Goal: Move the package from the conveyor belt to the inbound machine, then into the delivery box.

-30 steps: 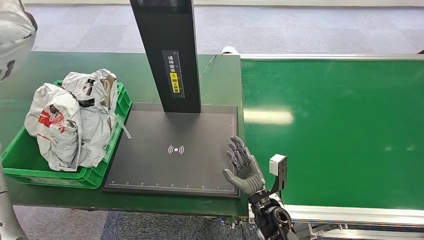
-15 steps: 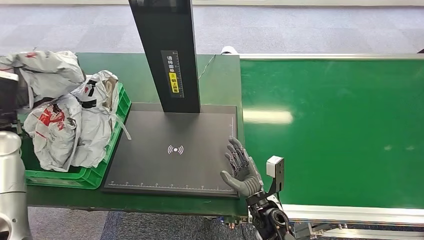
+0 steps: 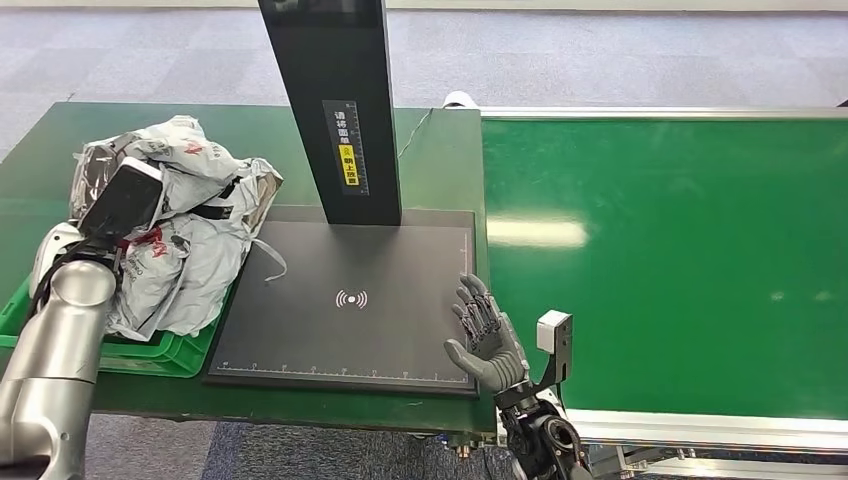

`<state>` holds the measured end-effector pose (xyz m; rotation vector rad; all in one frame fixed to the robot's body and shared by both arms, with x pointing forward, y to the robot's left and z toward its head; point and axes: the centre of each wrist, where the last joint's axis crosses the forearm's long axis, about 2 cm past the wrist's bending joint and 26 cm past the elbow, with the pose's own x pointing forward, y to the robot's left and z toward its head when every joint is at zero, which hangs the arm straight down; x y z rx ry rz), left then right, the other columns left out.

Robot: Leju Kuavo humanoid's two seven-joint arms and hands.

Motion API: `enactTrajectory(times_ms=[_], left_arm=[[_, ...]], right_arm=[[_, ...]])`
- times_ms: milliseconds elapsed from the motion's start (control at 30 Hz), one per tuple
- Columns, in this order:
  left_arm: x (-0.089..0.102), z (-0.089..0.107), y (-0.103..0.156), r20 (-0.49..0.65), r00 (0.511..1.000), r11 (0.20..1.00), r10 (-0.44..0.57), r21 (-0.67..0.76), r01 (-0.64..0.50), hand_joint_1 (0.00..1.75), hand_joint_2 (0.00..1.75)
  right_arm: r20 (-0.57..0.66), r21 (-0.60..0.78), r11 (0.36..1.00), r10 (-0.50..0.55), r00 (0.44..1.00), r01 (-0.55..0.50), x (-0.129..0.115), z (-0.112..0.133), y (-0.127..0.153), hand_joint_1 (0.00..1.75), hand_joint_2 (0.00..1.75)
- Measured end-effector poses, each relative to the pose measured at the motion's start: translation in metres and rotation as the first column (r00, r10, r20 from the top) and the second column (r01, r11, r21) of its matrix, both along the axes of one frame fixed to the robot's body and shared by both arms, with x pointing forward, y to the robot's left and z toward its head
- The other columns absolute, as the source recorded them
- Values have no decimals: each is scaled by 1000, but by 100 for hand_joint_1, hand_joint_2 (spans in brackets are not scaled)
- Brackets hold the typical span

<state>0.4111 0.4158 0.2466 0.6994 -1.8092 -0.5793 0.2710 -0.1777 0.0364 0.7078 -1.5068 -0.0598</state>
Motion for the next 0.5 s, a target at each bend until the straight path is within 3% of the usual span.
enactTrajectory(times_ms=[33,100,167,500], left_arm=[[0,0,-1,-1,1000,1000,-2,2,2,150,175],[0,0,-2,0,1000,1000,0,10,0,68,175],[-1,0,-3,9,1000,1000,10,20,-10,3,175],[-27,9,4,125,991,999,43,-23,-40,0,175]], right_arm=[[-1,0,1000,-1,1000,1,0,0,0,0,175],[-2,0,1000,-3,1000,3,0,0,-1,0,175],[-4,-1,1000,-5,1000,5,-2,-1,-1,0,175],[-11,-3,1000,-19,1000,19,-12,-5,-4,0,175]])
